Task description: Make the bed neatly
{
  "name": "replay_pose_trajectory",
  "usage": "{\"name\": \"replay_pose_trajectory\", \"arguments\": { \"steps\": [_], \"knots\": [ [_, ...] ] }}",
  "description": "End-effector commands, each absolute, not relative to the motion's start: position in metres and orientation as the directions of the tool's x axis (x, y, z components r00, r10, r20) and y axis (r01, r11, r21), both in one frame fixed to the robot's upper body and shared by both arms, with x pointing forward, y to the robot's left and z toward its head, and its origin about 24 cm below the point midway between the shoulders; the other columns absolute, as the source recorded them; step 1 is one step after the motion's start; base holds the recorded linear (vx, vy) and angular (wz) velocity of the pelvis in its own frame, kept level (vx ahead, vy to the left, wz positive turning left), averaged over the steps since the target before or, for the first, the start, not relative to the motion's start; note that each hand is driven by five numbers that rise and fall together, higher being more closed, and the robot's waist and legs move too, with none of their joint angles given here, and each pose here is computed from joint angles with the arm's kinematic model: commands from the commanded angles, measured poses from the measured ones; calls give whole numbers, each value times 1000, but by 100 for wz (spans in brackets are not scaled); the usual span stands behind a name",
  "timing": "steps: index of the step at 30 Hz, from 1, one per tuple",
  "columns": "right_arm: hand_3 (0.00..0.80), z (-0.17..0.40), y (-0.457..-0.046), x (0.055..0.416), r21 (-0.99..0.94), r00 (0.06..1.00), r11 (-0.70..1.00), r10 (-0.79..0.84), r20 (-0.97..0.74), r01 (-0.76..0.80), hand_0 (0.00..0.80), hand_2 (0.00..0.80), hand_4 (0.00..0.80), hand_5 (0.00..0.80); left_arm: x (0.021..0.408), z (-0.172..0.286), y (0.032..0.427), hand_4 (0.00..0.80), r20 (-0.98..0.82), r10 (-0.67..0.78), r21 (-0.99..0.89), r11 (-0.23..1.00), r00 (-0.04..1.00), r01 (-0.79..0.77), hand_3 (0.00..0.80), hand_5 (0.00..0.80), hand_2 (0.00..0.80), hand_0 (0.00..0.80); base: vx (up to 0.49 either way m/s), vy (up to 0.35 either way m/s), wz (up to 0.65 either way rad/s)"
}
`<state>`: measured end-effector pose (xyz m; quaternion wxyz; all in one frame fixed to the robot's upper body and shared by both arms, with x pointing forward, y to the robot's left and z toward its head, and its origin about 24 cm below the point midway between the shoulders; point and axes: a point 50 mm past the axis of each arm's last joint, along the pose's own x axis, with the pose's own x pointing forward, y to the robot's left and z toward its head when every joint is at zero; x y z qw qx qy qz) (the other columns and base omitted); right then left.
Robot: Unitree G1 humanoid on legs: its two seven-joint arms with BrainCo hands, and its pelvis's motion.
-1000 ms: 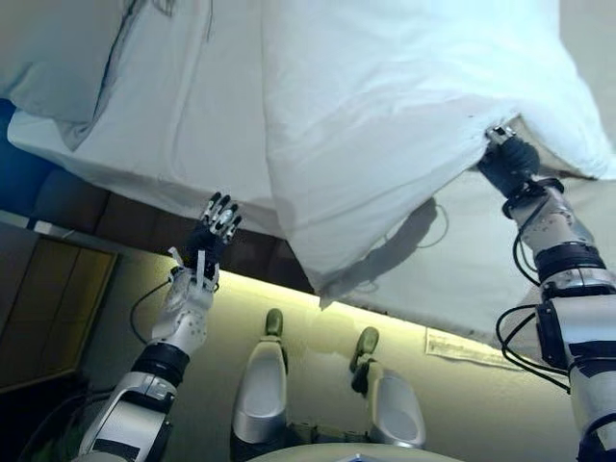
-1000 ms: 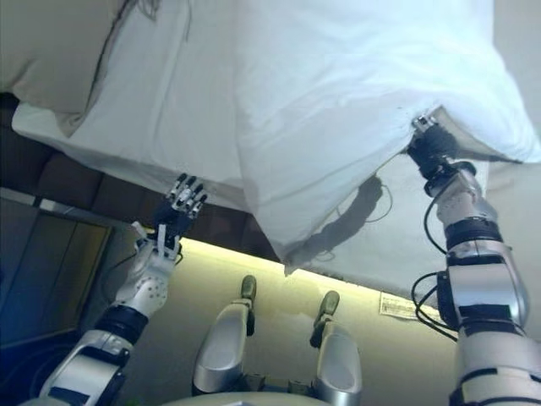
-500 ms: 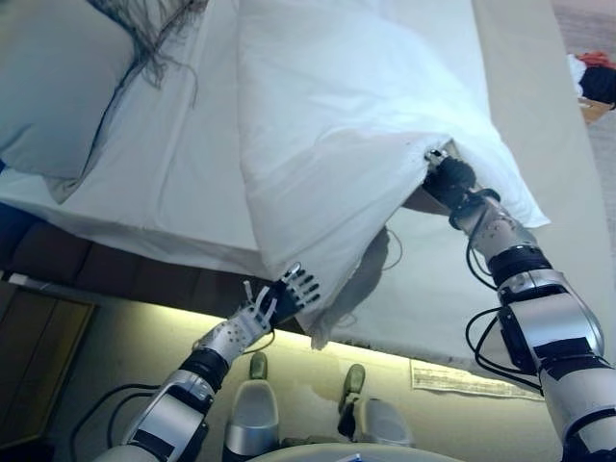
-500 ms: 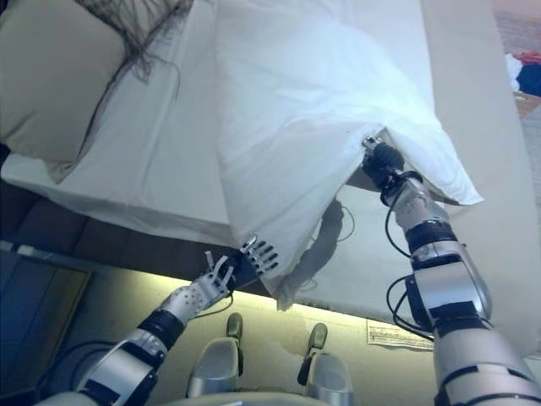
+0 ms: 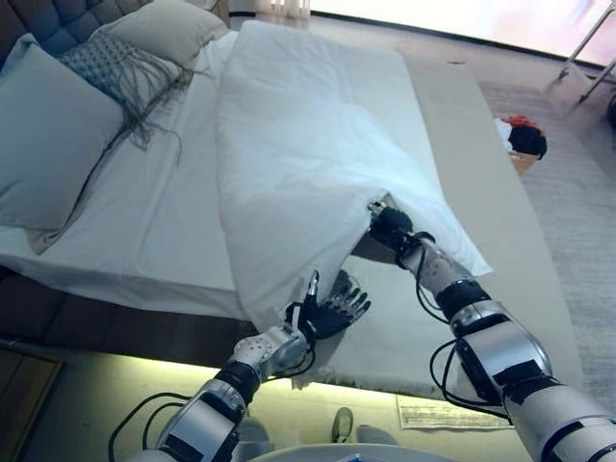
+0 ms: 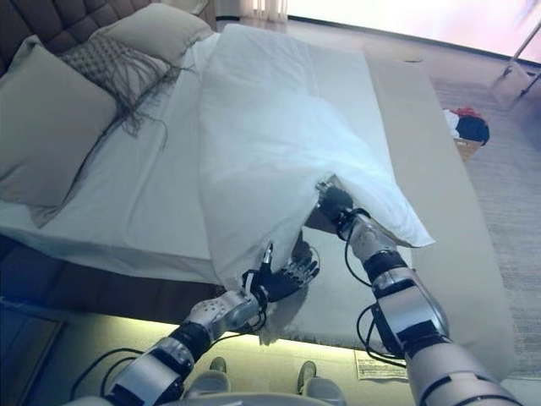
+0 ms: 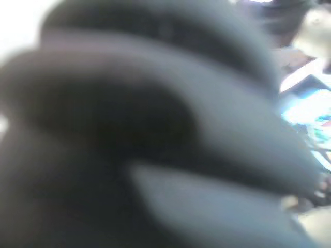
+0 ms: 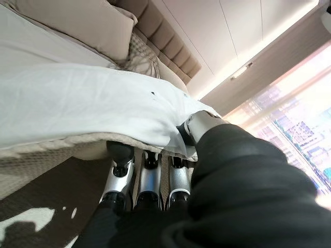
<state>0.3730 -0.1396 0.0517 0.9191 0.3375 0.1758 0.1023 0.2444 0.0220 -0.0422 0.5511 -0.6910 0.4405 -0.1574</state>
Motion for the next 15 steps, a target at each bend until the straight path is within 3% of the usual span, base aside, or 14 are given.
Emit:
{"name": "replay_pose_trajectory", "arguments": {
  "steps": [1,9,11,15],
  "knots": [
    [800,115,-131,391,695,950,674,309,40,-249,800,800,800,800,233,-24,-29,0,-106,-842,-893,-154,530,-424,0,0,0,0,52,-24,-10],
    [800,118,-116,379,696,935,651,346,83,-303,800,800,800,800,272,2,-24,0,-2,-561,-925,-313,828,-215,0,0,0,0,39,-19,-11],
    [800,117,-119,373,703,930,634,353,108,-322,800,800,800,800,285,13,-15,0,13,-436,-930,-335,900,-149,0,0,0,0,30,-34,-5],
    [800,114,-124,364,702,931,633,343,124,-327,800,800,800,800,300,23,5,0,-4,-261,-940,-329,965,-93,0,0,0,0,-11,-43,-10]
  ]
}}
